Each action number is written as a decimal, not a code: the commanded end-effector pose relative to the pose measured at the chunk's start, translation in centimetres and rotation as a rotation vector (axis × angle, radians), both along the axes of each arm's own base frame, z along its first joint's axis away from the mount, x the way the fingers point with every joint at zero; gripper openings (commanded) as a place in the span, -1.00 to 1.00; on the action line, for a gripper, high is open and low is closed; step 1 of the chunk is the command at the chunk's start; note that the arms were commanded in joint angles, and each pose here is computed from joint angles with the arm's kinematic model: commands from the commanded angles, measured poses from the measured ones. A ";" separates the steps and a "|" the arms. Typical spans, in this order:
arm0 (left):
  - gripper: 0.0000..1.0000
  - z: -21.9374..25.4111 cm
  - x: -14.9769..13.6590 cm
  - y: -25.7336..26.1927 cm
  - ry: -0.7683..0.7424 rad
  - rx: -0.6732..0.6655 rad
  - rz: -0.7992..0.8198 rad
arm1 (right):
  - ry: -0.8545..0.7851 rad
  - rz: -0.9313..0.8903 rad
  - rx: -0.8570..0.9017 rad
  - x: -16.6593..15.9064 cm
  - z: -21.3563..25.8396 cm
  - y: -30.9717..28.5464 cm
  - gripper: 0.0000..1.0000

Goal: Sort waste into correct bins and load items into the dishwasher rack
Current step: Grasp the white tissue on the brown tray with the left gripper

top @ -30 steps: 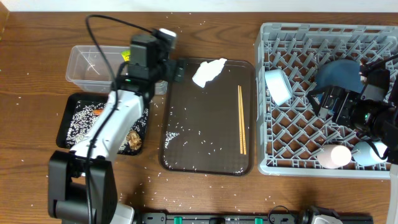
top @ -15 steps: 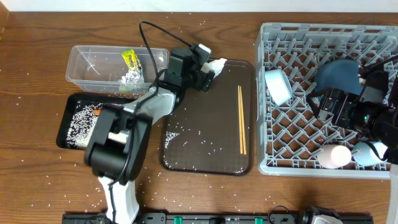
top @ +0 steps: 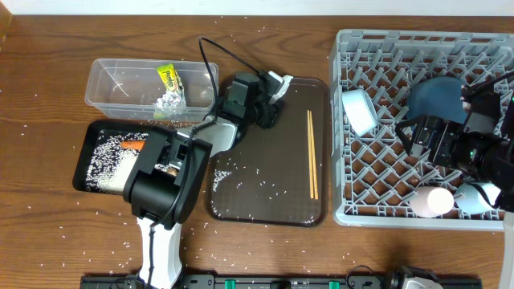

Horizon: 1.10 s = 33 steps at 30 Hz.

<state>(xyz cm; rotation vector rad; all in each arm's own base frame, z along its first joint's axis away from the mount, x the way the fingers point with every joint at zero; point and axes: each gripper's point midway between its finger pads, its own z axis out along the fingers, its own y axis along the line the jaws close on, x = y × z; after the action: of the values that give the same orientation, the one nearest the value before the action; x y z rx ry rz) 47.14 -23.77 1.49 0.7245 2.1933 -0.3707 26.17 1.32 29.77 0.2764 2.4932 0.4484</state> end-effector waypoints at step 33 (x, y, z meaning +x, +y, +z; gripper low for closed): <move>0.50 10.0 -2.2 2.6 0.062 -0.097 0.181 | 0.037 0.002 -0.003 -1.0 -0.4 -0.1 0.98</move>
<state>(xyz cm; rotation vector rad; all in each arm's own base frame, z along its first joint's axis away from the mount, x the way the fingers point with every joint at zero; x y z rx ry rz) 44.79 -19.71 15.03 0.4308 2.2058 -0.3798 25.34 1.43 29.21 0.2925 2.5335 0.4536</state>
